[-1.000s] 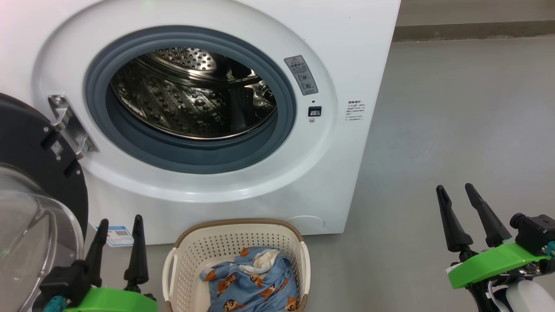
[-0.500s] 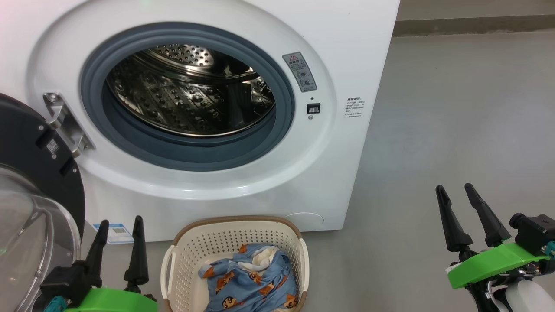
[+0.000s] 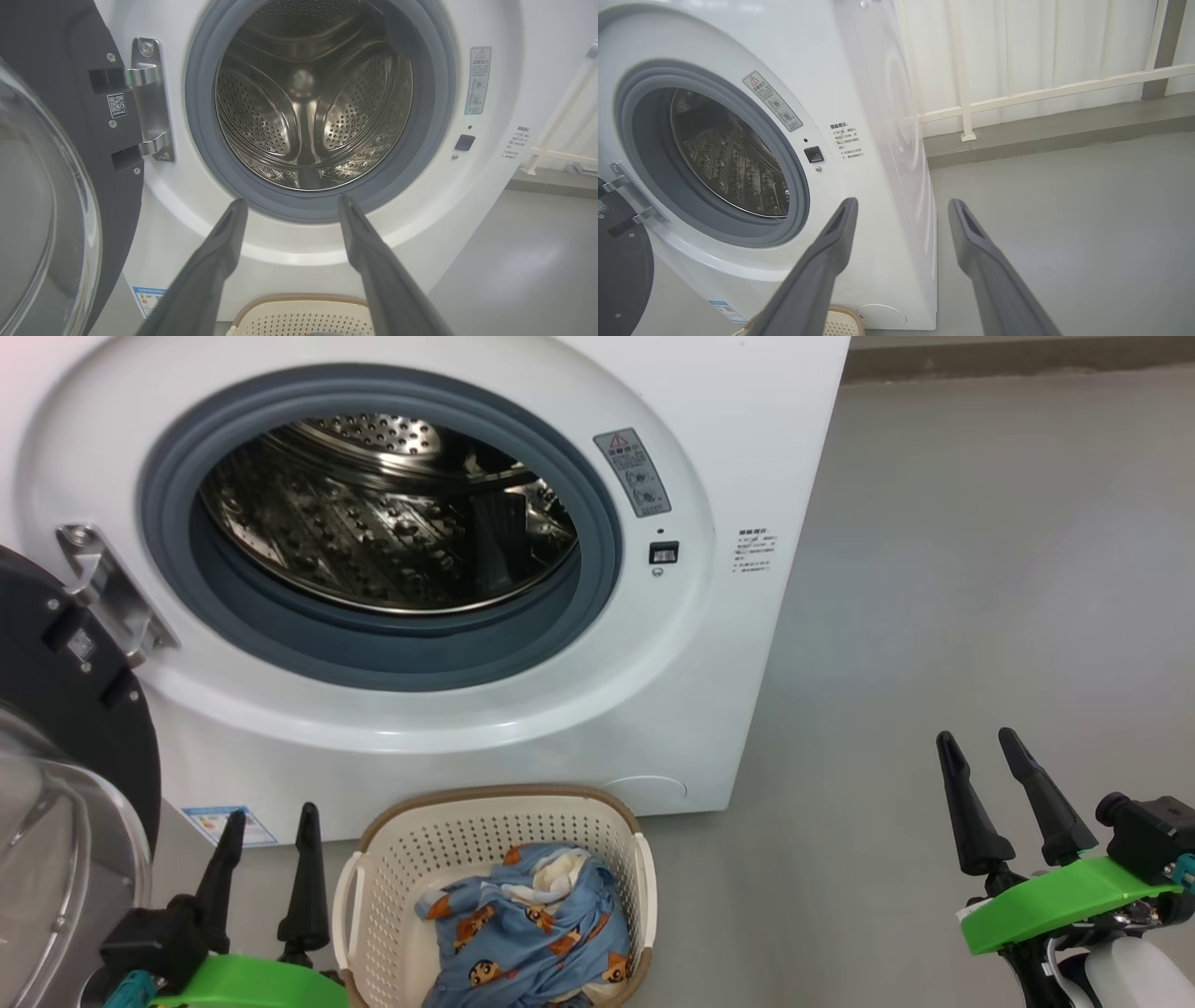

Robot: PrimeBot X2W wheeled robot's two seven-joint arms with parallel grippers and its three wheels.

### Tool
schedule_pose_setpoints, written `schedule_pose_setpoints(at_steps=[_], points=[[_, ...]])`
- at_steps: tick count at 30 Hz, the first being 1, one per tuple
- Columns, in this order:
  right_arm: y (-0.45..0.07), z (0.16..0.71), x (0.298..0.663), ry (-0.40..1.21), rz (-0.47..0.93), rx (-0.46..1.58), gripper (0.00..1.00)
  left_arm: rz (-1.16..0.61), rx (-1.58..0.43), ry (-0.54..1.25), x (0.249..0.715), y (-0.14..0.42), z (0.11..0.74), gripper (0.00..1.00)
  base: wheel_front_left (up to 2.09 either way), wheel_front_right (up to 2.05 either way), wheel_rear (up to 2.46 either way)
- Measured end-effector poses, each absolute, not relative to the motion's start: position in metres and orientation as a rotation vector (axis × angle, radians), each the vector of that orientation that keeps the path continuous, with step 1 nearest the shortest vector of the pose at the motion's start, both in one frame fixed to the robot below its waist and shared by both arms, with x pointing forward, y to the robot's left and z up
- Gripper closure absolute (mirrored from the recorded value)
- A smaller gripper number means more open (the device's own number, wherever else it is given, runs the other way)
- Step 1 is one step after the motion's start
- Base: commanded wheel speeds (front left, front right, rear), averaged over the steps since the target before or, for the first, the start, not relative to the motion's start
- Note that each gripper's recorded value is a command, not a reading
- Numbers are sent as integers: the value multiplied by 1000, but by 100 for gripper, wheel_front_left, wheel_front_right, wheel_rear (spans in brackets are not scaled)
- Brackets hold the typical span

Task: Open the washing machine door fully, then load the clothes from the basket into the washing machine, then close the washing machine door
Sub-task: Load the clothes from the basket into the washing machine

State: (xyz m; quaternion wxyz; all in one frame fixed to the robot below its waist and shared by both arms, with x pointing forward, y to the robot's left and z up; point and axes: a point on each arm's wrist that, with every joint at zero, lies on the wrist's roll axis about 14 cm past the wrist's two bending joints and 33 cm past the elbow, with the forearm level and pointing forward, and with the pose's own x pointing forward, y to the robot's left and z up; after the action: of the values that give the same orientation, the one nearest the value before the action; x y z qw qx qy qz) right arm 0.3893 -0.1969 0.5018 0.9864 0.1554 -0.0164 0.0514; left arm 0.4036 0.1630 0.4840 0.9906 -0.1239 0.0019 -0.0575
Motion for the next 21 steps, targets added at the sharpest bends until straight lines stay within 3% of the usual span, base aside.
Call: schedule_pose_setpoints(at_steps=[21], points=[[-207,468,418,45,50,325,0,-184,-243,192,446,129,418,0,0,0,0]])
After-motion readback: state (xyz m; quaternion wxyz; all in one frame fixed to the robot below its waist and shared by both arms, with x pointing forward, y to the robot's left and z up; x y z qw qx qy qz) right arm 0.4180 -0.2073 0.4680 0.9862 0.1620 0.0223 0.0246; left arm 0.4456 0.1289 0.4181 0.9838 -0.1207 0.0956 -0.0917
